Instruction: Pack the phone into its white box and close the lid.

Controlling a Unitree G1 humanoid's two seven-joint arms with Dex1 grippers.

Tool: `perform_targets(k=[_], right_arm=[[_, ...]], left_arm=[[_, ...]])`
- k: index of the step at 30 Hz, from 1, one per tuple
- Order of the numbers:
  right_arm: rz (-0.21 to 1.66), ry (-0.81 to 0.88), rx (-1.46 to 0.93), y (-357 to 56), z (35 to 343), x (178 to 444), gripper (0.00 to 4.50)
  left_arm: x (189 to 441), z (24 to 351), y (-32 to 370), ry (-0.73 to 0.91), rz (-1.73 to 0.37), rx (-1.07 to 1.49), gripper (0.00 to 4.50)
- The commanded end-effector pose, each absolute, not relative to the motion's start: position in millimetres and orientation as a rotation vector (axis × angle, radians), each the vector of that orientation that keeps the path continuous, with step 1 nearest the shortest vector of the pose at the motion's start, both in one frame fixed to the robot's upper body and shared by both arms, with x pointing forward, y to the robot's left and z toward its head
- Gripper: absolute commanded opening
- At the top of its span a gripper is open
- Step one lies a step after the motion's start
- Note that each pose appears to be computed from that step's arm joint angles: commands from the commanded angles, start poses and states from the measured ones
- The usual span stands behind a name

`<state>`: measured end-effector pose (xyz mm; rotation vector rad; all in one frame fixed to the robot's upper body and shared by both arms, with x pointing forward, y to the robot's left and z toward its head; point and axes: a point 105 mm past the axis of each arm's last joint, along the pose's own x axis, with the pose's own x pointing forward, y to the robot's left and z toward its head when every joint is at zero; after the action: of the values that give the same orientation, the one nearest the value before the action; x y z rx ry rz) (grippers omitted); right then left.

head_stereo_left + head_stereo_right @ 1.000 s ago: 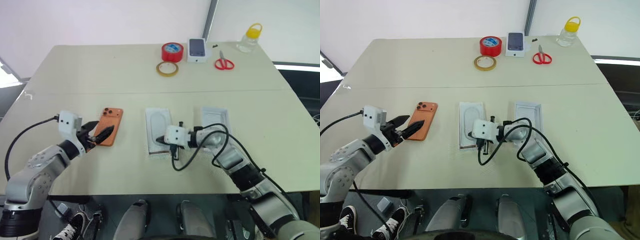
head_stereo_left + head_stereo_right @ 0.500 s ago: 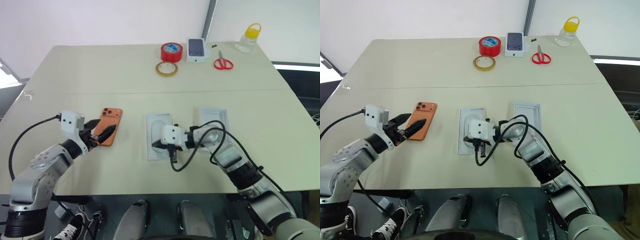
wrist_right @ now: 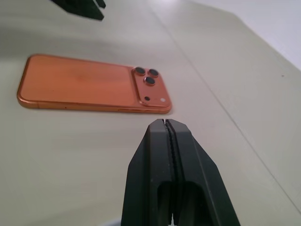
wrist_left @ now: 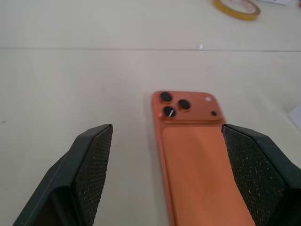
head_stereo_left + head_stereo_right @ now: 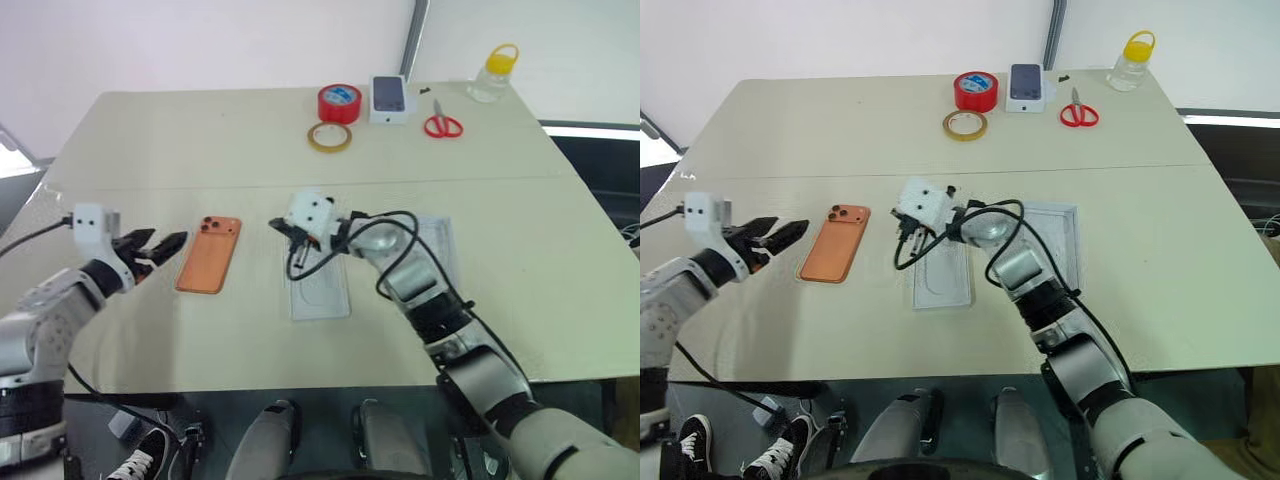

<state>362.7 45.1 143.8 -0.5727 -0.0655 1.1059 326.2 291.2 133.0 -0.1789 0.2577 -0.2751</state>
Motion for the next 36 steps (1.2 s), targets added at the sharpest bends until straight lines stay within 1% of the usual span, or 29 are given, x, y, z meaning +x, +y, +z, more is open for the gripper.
perform_targets(k=[1, 3, 5, 8, 11, 19, 25, 31, 34, 36], right_arm=[[1.176, -0.031, -0.639, 74, 139, 356, 0.04], [1.188, 0.077, -0.699, 78, 121, 359, 0.04], [1.196, 0.127, -0.757, 80, 109, 360, 0.04], [1.215, 0.18, -0.742, 88, 105, 357, 0.04], [1.211, 0.221, -0.764, 89, 99, 358, 0.04], [1.231, 0.24, -0.77, 96, 93, 353, 0.04], [1.254, 0.251, -0.761, 96, 92, 350, 0.04], [1.246, 0.264, -0.764, 91, 91, 353, 0.04], [1.246, 0.264, -0.776, 89, 88, 353, 0.04], [1.244, 0.26, -0.773, 88, 89, 353, 0.04]], left_arm=[[333, 127, 294, 0.299, -0.315, -0.209, 3.89], [337, 117, 292, 0.345, -0.342, -0.222, 3.89], [339, 109, 285, 0.389, -0.398, -0.248, 3.89], [339, 93, 274, 0.492, -0.452, -0.254, 3.89], [330, 75, 264, 0.601, -0.514, -0.27, 3.89], [315, 52, 233, 0.73, -0.639, -0.375, 3.89], [318, 58, 212, 0.719, -0.688, -0.472, 3.89], [311, 61, 193, 0.756, -0.748, -0.519, 3.89], [316, 71, 186, 0.729, -0.762, -0.554, 3.89], [324, 73, 192, 0.695, -0.715, -0.535, 3.89]])
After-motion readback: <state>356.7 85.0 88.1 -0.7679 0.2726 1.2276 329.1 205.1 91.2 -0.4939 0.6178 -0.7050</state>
